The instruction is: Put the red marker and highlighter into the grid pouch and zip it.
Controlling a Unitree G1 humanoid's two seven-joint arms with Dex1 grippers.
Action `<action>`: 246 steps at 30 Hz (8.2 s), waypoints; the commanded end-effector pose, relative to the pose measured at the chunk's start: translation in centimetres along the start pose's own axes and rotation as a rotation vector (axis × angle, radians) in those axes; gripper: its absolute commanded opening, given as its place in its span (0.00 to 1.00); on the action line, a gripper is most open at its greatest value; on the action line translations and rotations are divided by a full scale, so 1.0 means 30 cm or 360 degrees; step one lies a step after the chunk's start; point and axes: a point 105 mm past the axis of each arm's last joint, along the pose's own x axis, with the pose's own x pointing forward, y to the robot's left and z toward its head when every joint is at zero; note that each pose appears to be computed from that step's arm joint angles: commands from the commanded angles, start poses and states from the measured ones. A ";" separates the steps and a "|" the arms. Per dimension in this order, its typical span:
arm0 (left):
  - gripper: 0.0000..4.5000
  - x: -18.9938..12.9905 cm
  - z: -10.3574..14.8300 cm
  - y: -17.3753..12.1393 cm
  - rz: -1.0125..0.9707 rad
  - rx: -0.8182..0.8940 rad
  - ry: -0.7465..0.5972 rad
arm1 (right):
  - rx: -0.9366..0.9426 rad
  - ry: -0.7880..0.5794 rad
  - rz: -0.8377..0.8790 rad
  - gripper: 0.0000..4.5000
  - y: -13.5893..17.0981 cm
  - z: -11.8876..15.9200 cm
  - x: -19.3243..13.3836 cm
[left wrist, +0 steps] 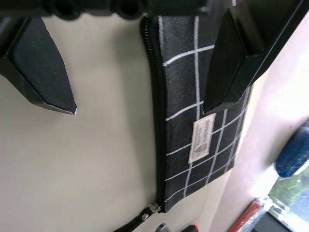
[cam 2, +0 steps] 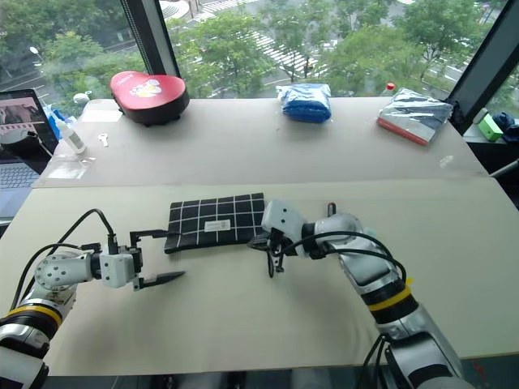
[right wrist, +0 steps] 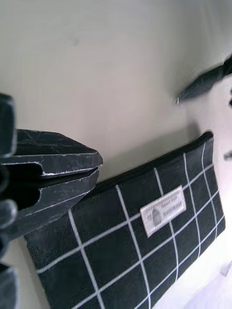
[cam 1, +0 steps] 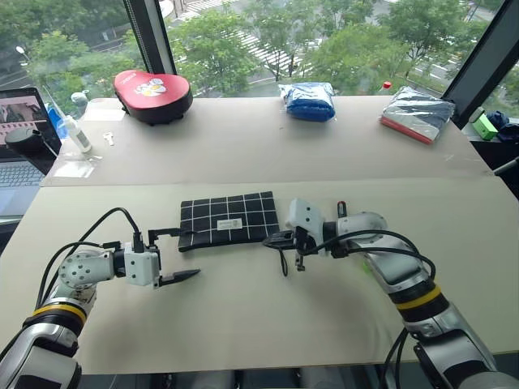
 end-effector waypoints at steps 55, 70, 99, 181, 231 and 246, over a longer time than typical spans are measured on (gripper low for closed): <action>1.00 -0.018 0.036 0.114 0.0019 0.0015 -0.0025 | 0.0179 -0.0011 -0.0309 0.00 -0.227 -0.019 -0.041; 1.00 0.012 0.036 0.072 -0.0144 0.0123 0.0009 | -0.0228 0.0412 -0.0327 0.00 -0.220 -0.140 -0.015; 1.00 0.202 0.013 0.070 -0.0019 0.0627 0.0027 | -0.0233 0.0329 -0.0302 0.00 -0.212 -0.101 -0.008; 0.00 0.273 0.186 0.198 0.0466 -0.0109 -0.0328 | 0.0694 -0.0073 -0.0926 0.94 -0.242 -0.097 -0.247; 0.00 0.330 0.197 0.191 0.0478 -0.0094 -0.0362 | 0.0282 -0.0253 -0.0090 0.17 -0.059 0.161 0.019; 0.00 0.337 0.207 0.163 0.0463 -0.0121 -0.0400 | 0.0431 -0.0325 -0.0164 0.63 0.083 0.151 -0.414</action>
